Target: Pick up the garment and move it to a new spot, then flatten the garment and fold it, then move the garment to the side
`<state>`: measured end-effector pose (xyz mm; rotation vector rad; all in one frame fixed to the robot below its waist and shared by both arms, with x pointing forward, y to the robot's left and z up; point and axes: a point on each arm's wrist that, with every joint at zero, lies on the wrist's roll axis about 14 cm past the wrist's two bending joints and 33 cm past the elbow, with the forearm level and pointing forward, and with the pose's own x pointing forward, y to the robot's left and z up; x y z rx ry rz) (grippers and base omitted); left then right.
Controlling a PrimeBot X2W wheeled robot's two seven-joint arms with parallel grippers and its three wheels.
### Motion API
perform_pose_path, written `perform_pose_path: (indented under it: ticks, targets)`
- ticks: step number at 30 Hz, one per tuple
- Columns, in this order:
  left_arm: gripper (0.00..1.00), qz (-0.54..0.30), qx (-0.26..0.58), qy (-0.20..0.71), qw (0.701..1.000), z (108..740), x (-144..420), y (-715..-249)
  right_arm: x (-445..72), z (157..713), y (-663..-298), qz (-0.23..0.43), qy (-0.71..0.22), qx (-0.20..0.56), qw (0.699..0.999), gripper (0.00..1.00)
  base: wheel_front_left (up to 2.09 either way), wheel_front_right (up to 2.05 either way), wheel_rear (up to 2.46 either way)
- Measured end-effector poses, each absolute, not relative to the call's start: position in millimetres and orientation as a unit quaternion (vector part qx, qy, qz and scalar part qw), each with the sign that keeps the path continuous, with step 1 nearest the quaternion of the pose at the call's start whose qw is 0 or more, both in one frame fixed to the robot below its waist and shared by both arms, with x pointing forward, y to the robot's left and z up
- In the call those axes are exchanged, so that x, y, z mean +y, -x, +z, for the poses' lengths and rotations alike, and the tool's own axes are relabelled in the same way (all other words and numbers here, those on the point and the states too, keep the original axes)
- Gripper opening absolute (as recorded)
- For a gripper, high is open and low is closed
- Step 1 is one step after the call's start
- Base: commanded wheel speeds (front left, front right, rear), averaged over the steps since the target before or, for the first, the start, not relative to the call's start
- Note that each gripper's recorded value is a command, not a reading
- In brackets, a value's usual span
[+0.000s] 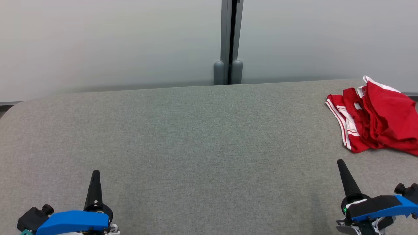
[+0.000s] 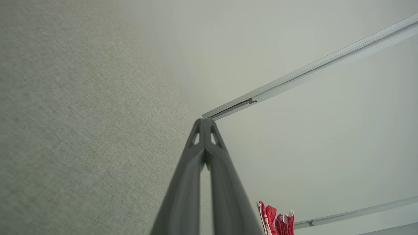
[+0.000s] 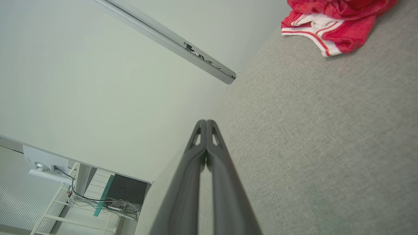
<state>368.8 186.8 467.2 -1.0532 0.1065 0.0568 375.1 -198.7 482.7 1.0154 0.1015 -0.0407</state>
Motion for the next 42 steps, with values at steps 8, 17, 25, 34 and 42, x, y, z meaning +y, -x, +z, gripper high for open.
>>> perform_pose_path:
  ticks: [8, 17, 25, 34, 42]
  targets:
    - [0.00, 0.027, 0.048, 0.536, 0.843, 470.6, 187.2, -371.5, -199.2, 487.1, -378.0, -0.018, -0.522, 0.040, 0.852, 0.00, 0.00, 0.00, 0.00]
    - [0.00, 0.025, 0.040, 0.570, 0.820, 476.9, 189.3, -375.8, -199.7, 489.4, -379.1, -0.018, -0.559, 0.033, 0.828, 0.00, 0.00, 0.00, 0.00]
    - [0.00, 0.026, 0.036, 0.597, 0.801, 479.5, 191.8, -376.8, -199.6, 491.1, -380.1, -0.016, -0.588, 0.029, 0.808, 0.00, 0.00, 0.00, 0.00]
    - [0.00, 0.021, 0.029, 0.625, 0.780, 485.3, 192.3, -380.2, -199.6, 494.3, -382.0, -0.014, -0.617, 0.023, 0.786, 0.00, 0.00, 0.00, 0.00]
    - [0.00, 0.019, 0.024, 0.647, 0.762, 488.6, 194.6, -381.5, -199.8, 497.3, -383.6, -0.011, -0.641, 0.017, 0.767, 0.00, 0.00, 0.00, 0.00]
